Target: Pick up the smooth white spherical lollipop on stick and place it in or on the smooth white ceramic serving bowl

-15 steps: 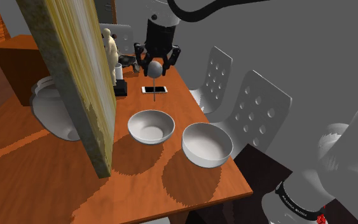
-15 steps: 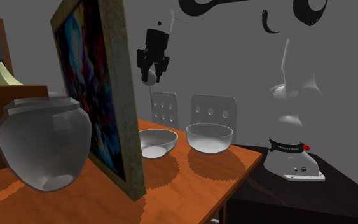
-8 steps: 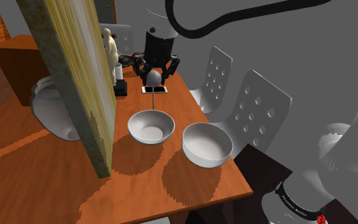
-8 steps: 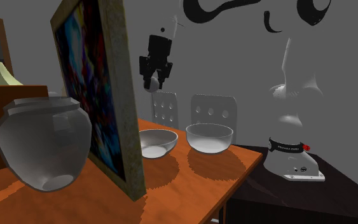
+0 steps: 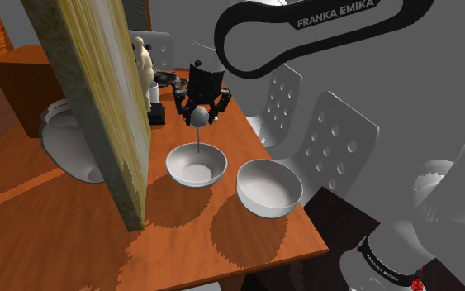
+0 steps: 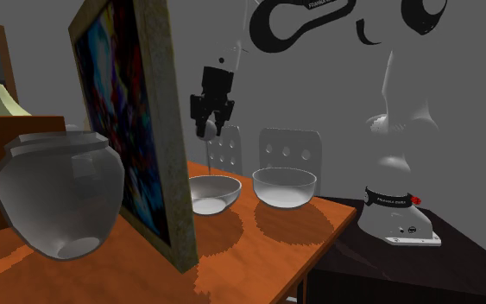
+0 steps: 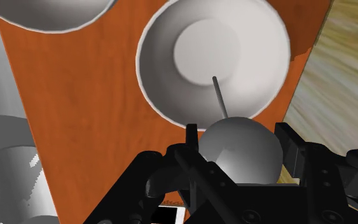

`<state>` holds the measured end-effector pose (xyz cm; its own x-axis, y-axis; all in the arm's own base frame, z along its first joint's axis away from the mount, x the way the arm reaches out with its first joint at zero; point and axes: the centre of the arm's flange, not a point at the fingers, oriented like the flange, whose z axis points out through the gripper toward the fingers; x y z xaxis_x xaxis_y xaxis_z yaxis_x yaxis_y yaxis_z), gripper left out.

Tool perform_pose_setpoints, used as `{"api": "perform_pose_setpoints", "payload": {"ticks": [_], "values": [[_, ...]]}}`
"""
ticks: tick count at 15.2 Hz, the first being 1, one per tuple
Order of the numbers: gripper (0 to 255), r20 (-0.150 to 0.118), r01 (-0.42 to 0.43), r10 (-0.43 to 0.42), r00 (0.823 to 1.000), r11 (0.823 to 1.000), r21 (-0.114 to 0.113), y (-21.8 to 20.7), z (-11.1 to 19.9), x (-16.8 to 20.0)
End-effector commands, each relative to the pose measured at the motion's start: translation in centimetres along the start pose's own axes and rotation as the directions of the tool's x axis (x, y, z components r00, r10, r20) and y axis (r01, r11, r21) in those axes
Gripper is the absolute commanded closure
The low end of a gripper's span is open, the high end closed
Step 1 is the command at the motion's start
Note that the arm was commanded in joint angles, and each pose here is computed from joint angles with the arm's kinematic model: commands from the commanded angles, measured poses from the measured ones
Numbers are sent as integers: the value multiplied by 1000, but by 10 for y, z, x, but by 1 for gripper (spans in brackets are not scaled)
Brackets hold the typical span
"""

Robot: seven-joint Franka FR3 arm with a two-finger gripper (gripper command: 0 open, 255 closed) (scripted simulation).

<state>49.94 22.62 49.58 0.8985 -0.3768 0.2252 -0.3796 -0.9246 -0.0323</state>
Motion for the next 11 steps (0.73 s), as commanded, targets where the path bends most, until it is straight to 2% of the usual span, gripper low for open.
{"api": "perform_pose_setpoints", "payload": {"ticks": [1, 7, 11], "values": [[255, 0, 0, 0, 1000, 1000, 0, 0, 10, -2], [255, 0, 0, 0, 1000, 1000, 0, 1, 41, -9], [255, 0, 0, 0, 1000, 1000, 0, 1, 41, -9]]}}
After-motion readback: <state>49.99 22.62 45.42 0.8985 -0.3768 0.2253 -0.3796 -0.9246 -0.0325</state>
